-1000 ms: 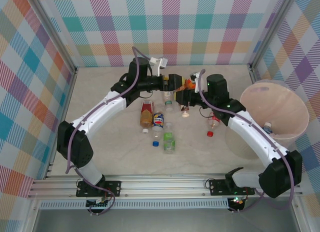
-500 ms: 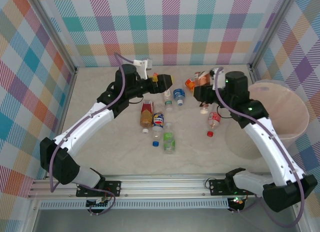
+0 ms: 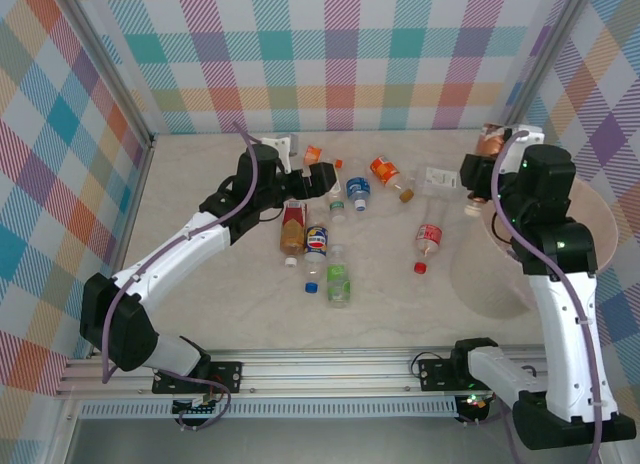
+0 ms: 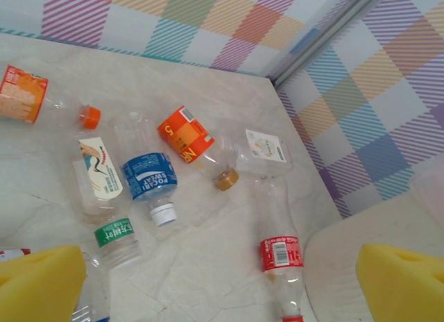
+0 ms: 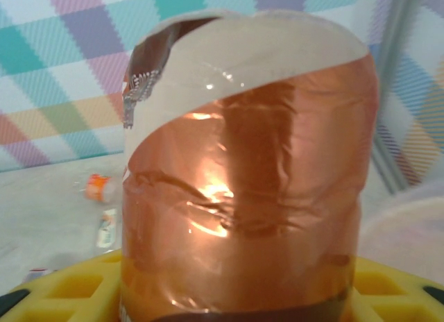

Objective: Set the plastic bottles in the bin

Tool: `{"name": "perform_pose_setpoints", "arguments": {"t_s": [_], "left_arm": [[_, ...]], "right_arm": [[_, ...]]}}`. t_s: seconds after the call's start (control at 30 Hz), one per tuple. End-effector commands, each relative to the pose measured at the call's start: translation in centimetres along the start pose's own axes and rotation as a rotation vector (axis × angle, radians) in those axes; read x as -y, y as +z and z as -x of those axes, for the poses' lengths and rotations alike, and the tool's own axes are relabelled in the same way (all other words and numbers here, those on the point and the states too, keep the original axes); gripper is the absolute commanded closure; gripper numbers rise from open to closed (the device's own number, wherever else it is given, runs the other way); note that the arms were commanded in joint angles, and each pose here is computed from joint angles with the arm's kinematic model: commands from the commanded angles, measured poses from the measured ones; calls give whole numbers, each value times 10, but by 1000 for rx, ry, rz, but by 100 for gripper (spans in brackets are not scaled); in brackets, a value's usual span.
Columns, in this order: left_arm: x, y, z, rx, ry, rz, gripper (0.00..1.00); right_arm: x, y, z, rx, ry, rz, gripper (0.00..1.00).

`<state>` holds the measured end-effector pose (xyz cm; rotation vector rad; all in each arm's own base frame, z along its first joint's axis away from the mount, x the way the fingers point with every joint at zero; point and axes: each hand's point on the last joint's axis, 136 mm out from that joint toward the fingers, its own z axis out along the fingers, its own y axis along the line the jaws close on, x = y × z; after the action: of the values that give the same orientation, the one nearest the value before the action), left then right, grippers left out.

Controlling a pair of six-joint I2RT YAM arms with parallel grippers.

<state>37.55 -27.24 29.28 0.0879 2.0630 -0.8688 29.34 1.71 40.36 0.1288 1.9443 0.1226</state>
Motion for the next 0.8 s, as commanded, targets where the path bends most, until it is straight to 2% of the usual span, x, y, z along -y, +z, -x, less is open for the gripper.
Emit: {"name": "perform_pose_setpoints", "arguments": {"t_s": [0.0, 0.17, 0.27, 0.53, 0.77], "left_arm": [[-8, -1, -2, -1, -6, 46, 0], [-13, 3, -7, -15, -13, 64, 0], [-19, 6, -8, -16, -22, 88, 0], [-33, 7, -14, -16, -43, 130, 0], [-60, 0, -16, 27, -85, 239, 0]], "right_arm": [[26, -18, -1, -21, -27, -118, 46], [70, -30, 0, -47, -51, -333, 46], [87, -27, -8, -86, -39, -397, 47], [111, -10, -44, -120, 4, -471, 46], [106, 11, -87, -200, 34, -402, 44]]}}
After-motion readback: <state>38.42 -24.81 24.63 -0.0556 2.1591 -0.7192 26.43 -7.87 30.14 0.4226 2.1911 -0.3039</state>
